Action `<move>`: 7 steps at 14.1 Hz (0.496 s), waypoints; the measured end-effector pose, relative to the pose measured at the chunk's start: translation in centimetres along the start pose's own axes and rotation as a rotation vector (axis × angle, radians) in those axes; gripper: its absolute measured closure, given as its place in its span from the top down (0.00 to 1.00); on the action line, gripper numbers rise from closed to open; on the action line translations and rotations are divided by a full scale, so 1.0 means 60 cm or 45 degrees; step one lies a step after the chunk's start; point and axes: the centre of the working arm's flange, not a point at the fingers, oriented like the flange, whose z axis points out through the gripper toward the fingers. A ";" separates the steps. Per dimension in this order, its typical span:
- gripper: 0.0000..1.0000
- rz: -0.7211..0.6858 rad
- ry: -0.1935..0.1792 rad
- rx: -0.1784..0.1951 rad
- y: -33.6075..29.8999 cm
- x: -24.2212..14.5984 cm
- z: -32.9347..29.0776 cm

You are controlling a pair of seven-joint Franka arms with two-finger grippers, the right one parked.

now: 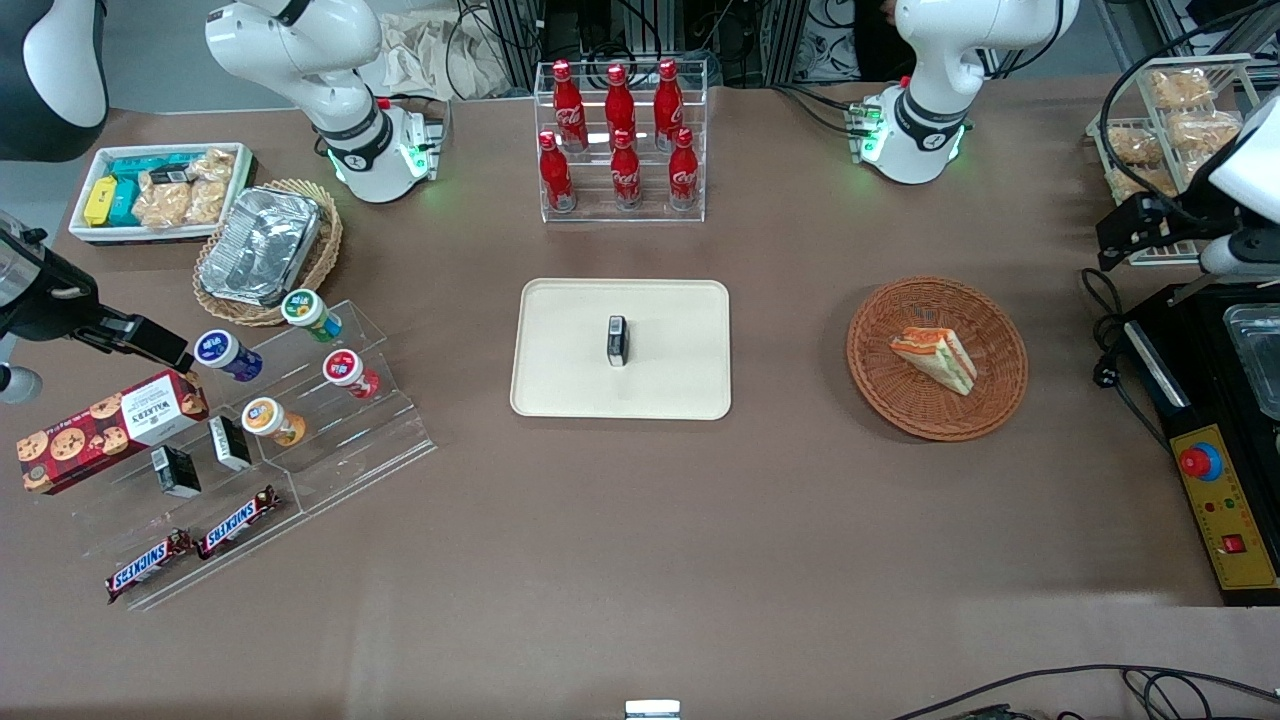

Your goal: Place sandwich from basket to tray

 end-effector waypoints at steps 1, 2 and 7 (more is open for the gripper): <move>1.00 0.001 -0.002 0.000 0.001 0.001 0.002; 1.00 0.002 -0.003 -0.001 0.002 0.002 0.003; 1.00 0.003 0.000 -0.006 0.003 0.001 0.001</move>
